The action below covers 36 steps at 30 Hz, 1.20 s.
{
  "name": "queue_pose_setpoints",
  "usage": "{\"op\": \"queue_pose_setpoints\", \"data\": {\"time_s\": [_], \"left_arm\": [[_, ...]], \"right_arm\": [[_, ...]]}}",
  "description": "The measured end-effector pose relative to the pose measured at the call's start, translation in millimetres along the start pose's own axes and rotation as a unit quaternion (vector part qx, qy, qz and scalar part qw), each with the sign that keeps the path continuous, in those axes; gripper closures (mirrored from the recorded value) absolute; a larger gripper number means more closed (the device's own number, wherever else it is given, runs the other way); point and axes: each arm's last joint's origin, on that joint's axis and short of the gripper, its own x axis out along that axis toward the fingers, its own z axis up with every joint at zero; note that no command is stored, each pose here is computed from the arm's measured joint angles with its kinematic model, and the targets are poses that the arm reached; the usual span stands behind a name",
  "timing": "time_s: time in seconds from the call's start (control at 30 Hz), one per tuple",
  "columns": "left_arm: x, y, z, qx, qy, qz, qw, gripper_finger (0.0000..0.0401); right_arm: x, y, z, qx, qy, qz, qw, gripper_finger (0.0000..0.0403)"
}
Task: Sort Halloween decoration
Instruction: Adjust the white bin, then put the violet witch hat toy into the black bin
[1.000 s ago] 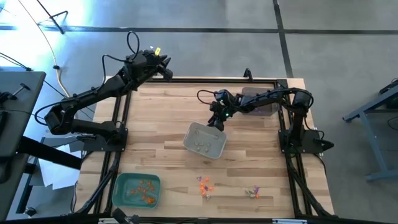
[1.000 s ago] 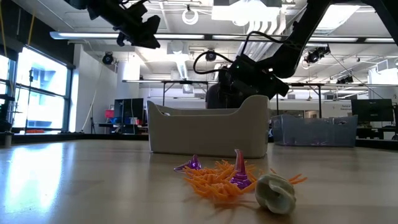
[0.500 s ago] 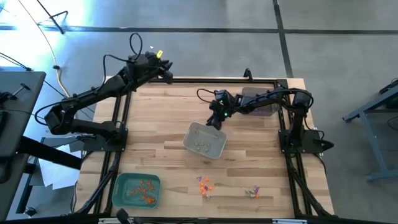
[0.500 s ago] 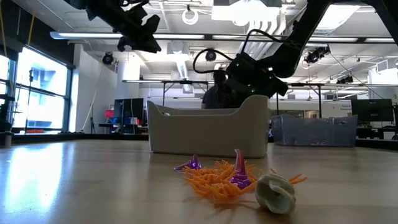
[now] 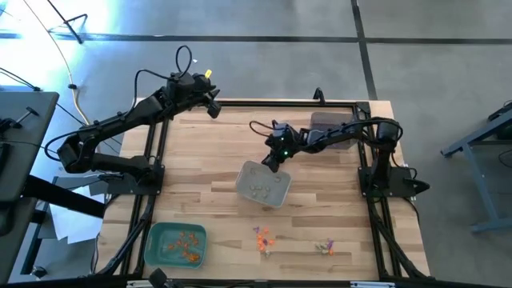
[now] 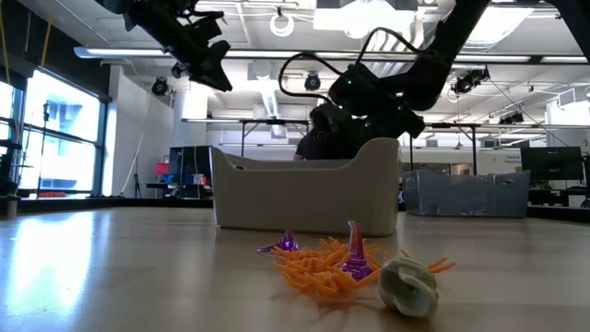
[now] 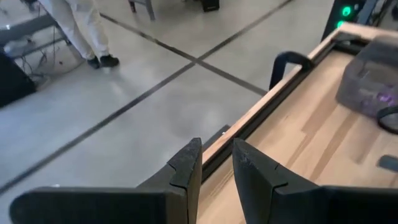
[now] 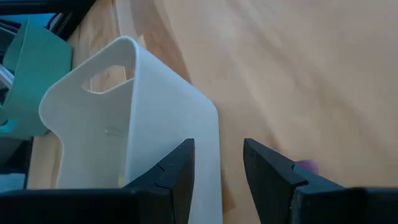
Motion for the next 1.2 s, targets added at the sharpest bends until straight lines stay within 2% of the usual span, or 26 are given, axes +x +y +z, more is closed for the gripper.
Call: {"op": "queue_pose_setpoints", "data": {"time_s": [0.2, 0.43, 0.63, 0.83, 1.0, 1.2], "left_arm": [[0.1, 0.7, 0.2, 0.037, 0.0, 0.007, 0.999, 0.0325], [1.2, 8.5, -0.5, 0.041, 0.003, 0.022, 0.999, 0.0325], [2.4, 18.7, -1.5, 0.033, 0.006, 0.039, 0.999, 0.0325], [2.9, 24.8, -2.3, 0.029, 0.008, 0.05, 0.998, 0.0325], [3.0, 26.1, -2.4, 0.027, 0.009, 0.05, 0.998, 0.0325], [3.0, 26.1, -2.5, 0.027, 0.009, 0.05, 0.998, 0.0325]], "right_arm": [[8.6, 16.5, -9.1, 0.037, 0.016, 0.011, 0.999, 0.0269], [14.8, 29.7, -16.8, 0.0, 0.03, 0.023, 0.999, 0.0269], [13.4, 23.8, -11.8, -0.022, -0.013, -0.038, 0.999, 0.0269], [9.1, 12.2, -7.6, -0.014, -0.035, -0.097, 0.995, 0.027], [6.7, 9.4, -10.2, 0.01, -0.008, -0.102, 0.995, 0.027], [8.8, 13.5, -13.7, 0.01, 0.004, -0.088, 0.996, 0.0282]]}}
